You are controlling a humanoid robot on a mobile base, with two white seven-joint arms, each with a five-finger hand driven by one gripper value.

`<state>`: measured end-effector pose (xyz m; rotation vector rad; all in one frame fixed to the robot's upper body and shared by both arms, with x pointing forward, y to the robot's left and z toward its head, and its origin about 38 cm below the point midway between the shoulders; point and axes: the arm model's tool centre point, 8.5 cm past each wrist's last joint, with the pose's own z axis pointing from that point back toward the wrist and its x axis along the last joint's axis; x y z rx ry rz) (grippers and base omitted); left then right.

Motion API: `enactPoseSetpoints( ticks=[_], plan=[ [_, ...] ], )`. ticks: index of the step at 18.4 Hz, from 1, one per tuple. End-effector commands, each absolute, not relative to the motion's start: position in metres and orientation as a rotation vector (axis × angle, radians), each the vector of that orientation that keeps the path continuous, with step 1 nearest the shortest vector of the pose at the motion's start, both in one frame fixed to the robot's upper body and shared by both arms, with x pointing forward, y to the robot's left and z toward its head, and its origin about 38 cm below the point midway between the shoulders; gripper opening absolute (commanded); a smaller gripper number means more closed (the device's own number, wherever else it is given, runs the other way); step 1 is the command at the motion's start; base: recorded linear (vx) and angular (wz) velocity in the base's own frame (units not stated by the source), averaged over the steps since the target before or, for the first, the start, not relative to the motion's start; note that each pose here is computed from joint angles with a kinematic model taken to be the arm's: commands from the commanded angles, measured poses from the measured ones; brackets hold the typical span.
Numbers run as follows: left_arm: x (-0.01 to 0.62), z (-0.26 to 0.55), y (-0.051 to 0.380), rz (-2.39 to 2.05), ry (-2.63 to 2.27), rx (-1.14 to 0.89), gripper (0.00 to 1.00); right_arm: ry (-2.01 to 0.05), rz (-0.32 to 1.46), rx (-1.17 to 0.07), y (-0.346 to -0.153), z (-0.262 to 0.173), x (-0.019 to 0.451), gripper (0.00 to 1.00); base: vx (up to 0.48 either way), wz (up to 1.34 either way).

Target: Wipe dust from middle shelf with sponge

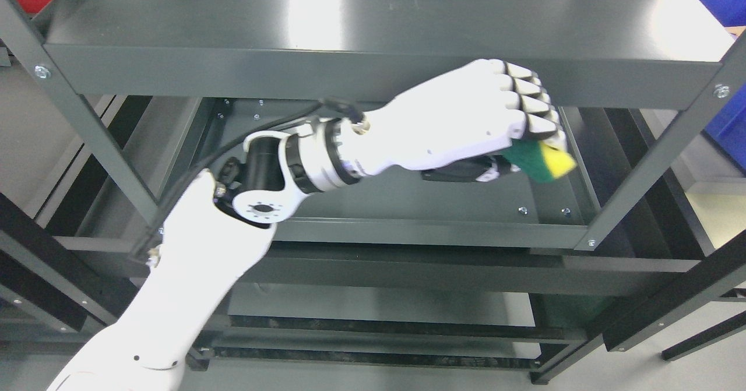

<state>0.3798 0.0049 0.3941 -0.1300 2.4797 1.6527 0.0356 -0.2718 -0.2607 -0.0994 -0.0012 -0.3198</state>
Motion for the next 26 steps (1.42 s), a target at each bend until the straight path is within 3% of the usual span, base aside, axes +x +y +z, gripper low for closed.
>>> enactPoseSetpoints(
  ticks=[1,7,13,15,21,26],
  plan=[
    [0.344,0.328,-0.083,1.904,2.254,0.108,0.06,-0.021,-0.321,-0.118,-0.284,-0.260,0.041,1.00,0.000,0.00],
    [0.353,0.308,-0.084,1.915,2.356,0.166,0.06,-0.021,-0.321,-0.118,-0.284,-0.260,0.041,1.00,0.000,0.00],
    [0.350,0.218,-0.056,1.869,2.890,0.640,0.06,-0.021,-0.319,-0.118,-0.284,-0.260,0.041,1.00,0.000,0.00],
    [0.357,0.201,-0.028,1.684,3.164,0.718,0.06,-0.021,-0.321,-0.118,-0.284,-0.260,0.041,1.00,0.000,0.00],
    [0.408,0.220,0.106,0.808,3.850,0.625,0.05,-0.021,-0.321,-0.118,-0.284,-0.260,0.041,1.00,0.000,0.00],
    [0.425,0.236,0.225,0.094,4.085,0.419,0.04,-0.021,-0.321,-0.118,-0.284,-0.260,0.041,1.00,0.000,0.00]
  ],
)
